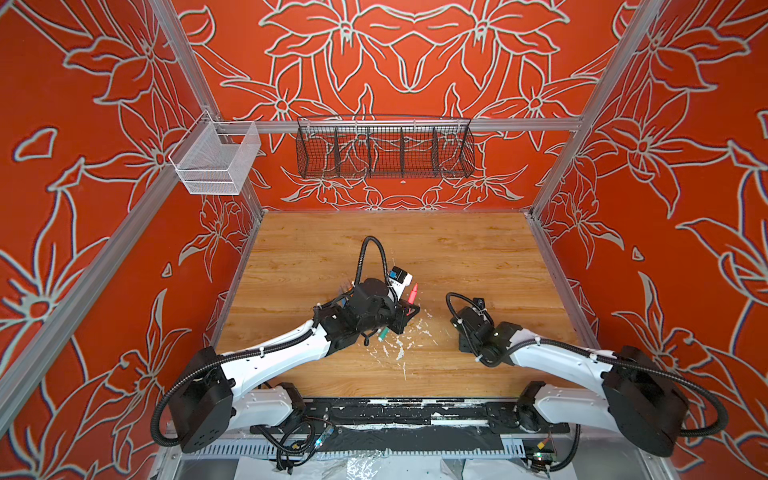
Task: Insert the pens into the pen caps
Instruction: 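Lift the cap and carry it with the right gripper toward the pink marker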
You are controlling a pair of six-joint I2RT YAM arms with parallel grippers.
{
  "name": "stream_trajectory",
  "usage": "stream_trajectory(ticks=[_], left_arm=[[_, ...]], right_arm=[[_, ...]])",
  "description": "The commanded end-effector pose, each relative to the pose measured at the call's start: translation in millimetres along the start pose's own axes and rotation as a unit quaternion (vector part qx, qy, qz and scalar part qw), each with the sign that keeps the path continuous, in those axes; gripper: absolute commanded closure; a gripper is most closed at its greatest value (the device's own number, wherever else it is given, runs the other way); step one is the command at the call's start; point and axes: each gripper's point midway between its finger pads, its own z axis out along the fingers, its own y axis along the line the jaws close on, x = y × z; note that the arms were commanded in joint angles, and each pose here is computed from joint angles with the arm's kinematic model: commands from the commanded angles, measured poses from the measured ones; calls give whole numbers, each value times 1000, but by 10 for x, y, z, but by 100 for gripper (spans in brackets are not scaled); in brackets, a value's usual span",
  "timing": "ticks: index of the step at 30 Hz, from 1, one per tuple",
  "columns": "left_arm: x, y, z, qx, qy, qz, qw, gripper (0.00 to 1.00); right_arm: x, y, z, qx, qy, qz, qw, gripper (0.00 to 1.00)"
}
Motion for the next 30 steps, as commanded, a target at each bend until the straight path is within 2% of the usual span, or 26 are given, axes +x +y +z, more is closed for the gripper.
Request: stream_trajectory(ticks=[1,5,9,17,21,25,30], left_arm=[[-114,-46,-50,5,-16,6,1000,100],[-95,-62,-33,12,-13,4,1000,100],[-82,-84,-11,19,-7,2,1000,100],[-77,-141,-29,37,-12,4,999,100],[-80,-183,-44,49,-14,6,999,100],[-81,-227,-72,62,-19,9,998,100],[-82,-246,-99,68,-25,11,997,100]], right_arm=[[9,-61,-30,10,-4,7,1000,90],[-84,42,-94,-17,-17,12,1000,92],[-347,218,-325,-65,-57,28,996,93],[-999,640,-1155,-195,-167,51,965,97],[-1262,918,-1590,-275,-208,55,937,98],[-1458,1083,-1977,-366,-248,90,892,99],[-1570,1190,-2277,-444,-275,124,844,100]])
